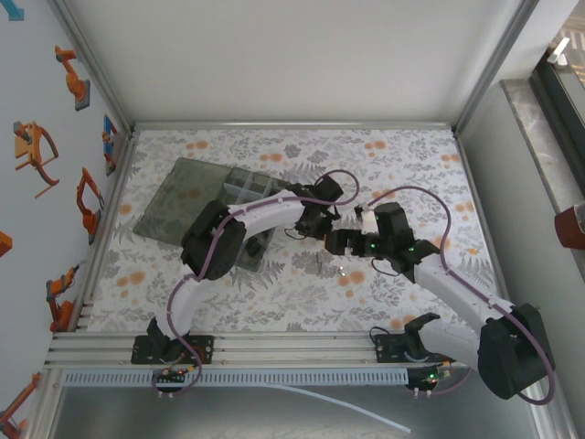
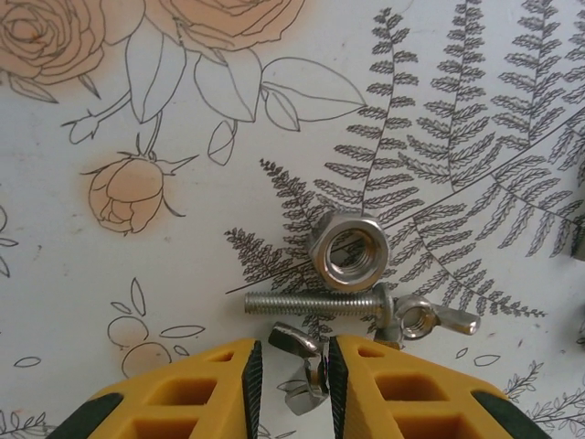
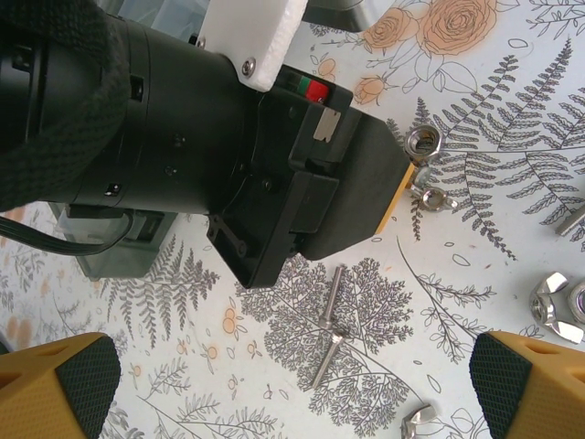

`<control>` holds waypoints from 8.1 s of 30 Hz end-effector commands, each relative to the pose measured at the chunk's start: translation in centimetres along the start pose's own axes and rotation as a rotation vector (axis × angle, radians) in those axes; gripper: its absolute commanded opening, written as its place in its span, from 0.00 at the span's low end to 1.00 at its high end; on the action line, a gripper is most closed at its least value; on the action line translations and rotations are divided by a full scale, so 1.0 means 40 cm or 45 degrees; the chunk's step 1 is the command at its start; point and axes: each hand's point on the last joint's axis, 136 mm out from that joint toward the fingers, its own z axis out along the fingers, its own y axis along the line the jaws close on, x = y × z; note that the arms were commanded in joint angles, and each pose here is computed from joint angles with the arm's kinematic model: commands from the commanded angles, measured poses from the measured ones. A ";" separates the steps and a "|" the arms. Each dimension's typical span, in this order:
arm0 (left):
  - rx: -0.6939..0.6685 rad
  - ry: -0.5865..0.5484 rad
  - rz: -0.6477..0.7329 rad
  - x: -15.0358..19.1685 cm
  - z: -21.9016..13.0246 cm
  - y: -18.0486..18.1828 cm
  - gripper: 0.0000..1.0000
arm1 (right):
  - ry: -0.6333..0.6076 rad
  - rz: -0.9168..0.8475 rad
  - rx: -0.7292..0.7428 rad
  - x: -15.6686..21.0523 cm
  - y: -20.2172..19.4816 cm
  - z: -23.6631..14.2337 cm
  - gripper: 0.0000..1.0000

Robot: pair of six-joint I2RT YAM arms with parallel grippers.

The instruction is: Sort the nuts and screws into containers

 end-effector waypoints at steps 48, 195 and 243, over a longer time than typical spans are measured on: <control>-0.315 -0.160 -0.385 0.114 -0.282 0.516 0.09 | 0.066 -0.179 -0.287 -0.110 0.227 0.149 1.00; -0.193 -0.069 -0.344 0.157 -0.285 0.552 0.07 | 0.046 -0.084 -0.289 -0.132 0.224 0.180 1.00; 0.503 -0.242 0.305 0.135 -0.272 0.029 0.57 | 0.321 0.222 0.401 0.141 -0.135 0.093 0.52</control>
